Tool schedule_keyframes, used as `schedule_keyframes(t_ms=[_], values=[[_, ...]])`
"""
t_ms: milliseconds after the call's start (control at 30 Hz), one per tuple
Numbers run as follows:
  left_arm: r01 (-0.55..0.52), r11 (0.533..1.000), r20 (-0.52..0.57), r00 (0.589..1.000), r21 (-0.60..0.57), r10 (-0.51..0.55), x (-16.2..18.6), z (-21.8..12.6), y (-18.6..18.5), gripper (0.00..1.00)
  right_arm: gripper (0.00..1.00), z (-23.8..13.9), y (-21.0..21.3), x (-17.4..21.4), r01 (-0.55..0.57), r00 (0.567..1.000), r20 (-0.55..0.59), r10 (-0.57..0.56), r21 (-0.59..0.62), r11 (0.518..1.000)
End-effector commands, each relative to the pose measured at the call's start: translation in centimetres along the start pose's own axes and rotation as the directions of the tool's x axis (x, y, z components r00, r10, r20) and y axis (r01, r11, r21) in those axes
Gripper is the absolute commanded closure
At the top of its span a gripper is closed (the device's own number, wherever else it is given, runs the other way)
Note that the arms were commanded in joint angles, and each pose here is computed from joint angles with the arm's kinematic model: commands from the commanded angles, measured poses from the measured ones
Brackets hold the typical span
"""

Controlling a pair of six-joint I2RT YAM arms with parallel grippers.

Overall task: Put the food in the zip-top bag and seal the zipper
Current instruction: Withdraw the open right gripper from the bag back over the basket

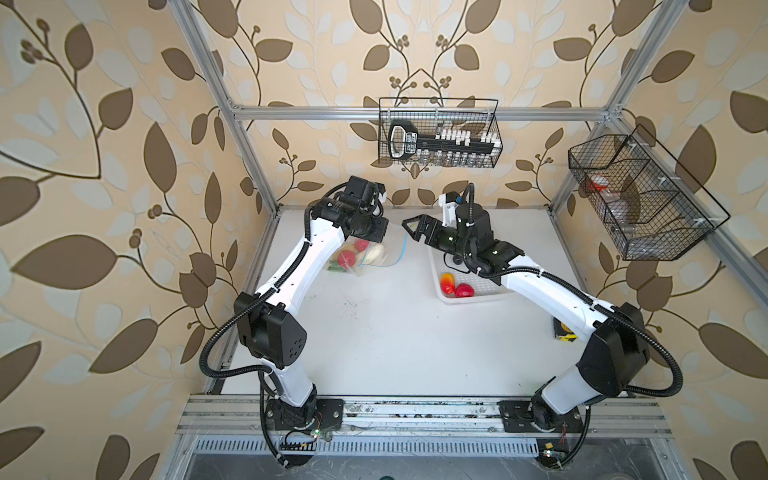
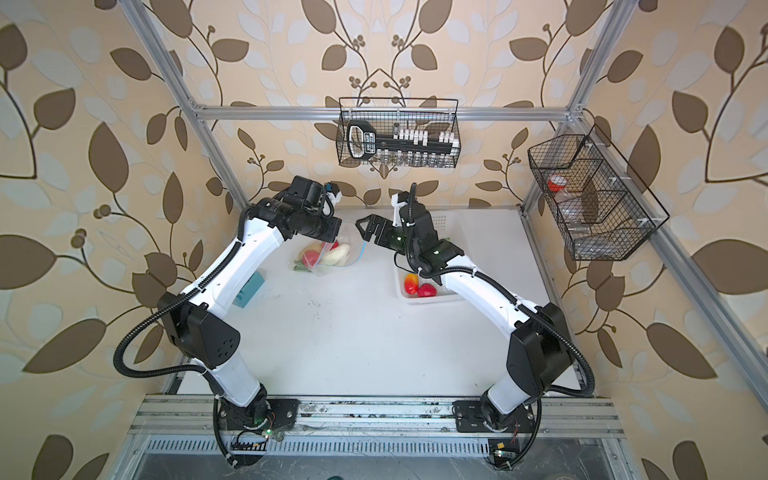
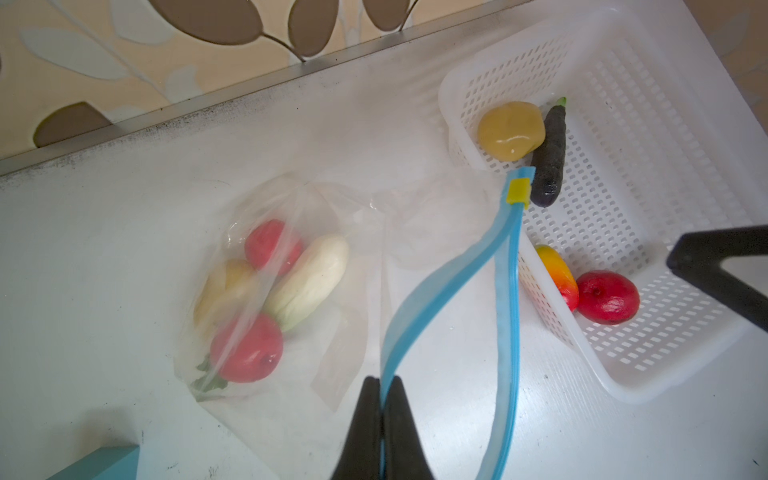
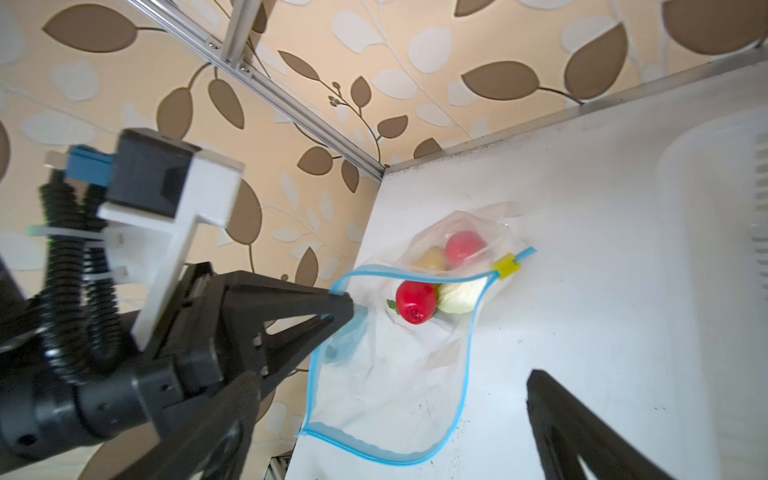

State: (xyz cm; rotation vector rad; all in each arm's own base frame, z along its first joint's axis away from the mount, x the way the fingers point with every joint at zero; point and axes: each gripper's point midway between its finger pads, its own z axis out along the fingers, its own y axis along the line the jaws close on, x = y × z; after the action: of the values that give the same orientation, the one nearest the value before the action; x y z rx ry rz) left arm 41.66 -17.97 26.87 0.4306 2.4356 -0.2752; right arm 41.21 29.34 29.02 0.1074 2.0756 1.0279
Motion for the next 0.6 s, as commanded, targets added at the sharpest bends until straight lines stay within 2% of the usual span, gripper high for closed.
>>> schedule_keyframes(t_ms=[0,167,400,567], values=[[-0.027,1.000,0.061,0.998,0.010,0.027,-0.8,-2.1,-0.6,1.00,0.00,-0.8,-1.5,0.1,-0.011,1.000,-0.006,0.011,0.057,0.998],[-0.034,0.999,0.070,0.997,0.022,0.032,-0.5,-2.3,-0.8,1.00,0.00,-1.0,-2.9,-0.6,-0.004,1.000,-0.003,0.005,0.090,0.996],[-0.039,0.999,0.074,0.997,0.021,0.038,-0.1,-2.1,-0.8,1.00,0.00,-1.4,-6.2,-1.9,0.003,1.000,-0.011,-0.001,0.208,0.978],[-0.041,0.997,0.077,0.996,0.060,0.036,0.8,-2.1,-1.4,1.00,0.00,-1.8,-7.0,-2.2,0.085,0.996,-0.028,-0.081,0.298,0.951]])
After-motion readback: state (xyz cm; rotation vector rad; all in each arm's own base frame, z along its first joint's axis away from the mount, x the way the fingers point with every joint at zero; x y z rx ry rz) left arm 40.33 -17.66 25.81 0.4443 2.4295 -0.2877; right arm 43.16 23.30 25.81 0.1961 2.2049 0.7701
